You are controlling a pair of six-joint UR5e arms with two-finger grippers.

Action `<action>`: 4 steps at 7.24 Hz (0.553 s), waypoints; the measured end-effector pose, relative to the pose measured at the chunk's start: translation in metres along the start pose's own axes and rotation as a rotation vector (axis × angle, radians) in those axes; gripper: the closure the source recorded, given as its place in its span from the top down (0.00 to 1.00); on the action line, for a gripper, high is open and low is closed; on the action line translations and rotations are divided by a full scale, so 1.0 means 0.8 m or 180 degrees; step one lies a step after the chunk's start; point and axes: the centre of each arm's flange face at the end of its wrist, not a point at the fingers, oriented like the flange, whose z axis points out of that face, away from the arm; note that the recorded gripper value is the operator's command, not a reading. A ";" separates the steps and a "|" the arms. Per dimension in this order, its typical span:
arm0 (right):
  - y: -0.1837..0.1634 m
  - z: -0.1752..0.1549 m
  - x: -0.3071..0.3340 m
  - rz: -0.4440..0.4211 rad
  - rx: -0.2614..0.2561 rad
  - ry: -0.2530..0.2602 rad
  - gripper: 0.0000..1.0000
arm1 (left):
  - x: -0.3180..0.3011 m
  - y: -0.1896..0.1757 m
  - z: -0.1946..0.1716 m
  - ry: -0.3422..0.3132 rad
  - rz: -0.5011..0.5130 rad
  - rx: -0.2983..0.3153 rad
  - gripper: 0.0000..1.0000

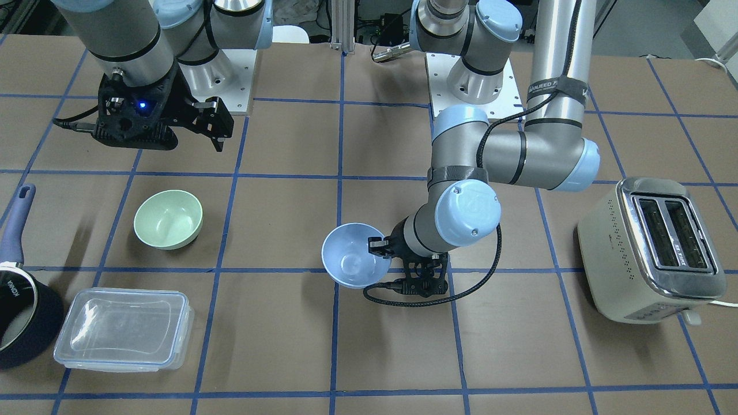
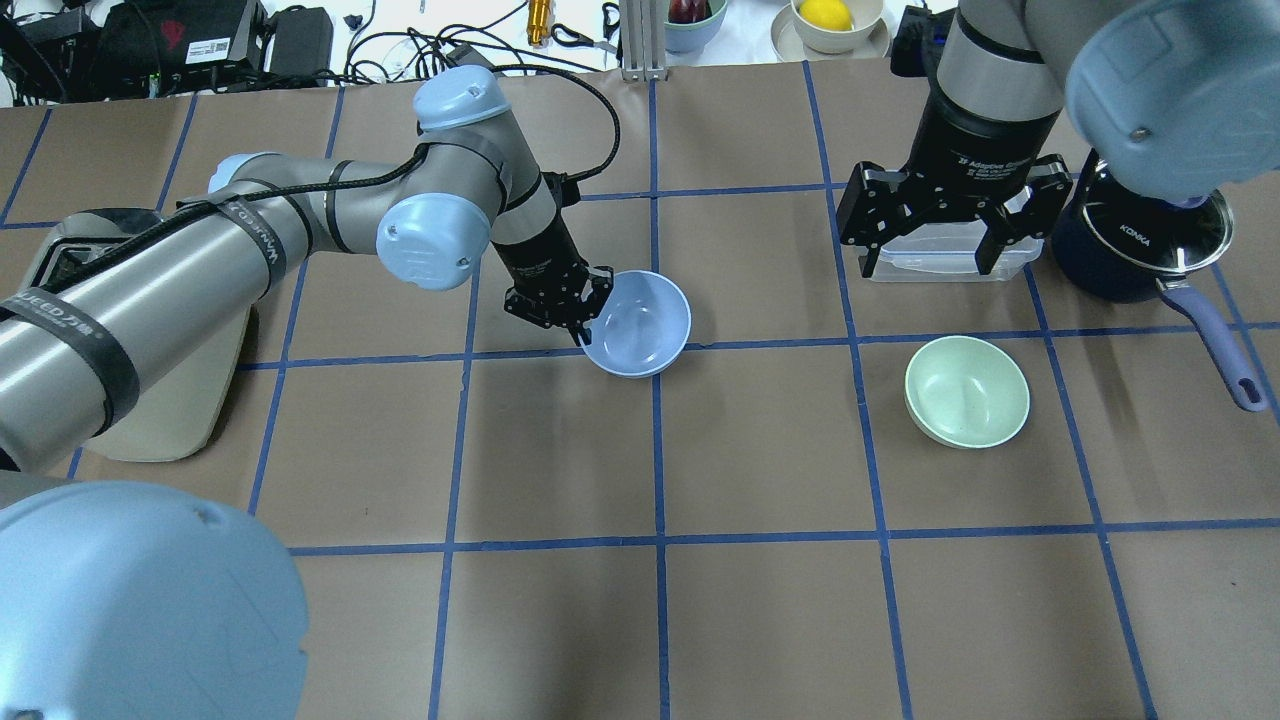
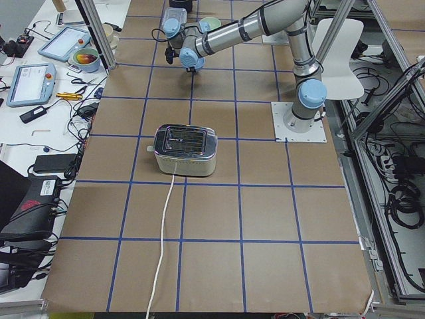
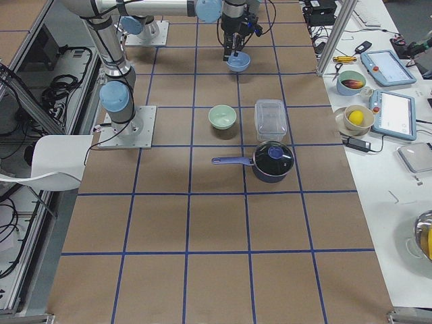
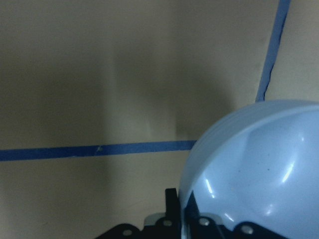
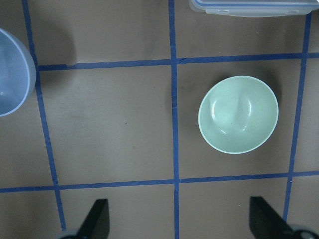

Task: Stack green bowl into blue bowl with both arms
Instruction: 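Release the light blue bowl and raise the left gripper away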

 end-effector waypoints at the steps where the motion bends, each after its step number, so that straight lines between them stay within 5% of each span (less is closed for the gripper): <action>1: 0.000 0.000 0.000 0.0000 0.0000 0.0001 1.00 | 0.004 -0.001 0.008 -0.0006 -0.0006 -0.0015 0.00; 2: 0.000 0.000 0.000 0.0000 0.0000 0.0002 1.00 | 0.007 -0.002 0.013 -0.0006 -0.0044 -0.0008 0.32; 3: 0.000 0.000 0.000 0.0000 -0.0002 0.0001 1.00 | 0.011 -0.002 0.017 -0.0012 -0.0086 -0.0009 0.78; 4: -0.001 0.001 0.000 0.0000 -0.0005 0.0002 1.00 | 0.015 -0.003 0.020 -0.0019 -0.0088 0.0013 0.95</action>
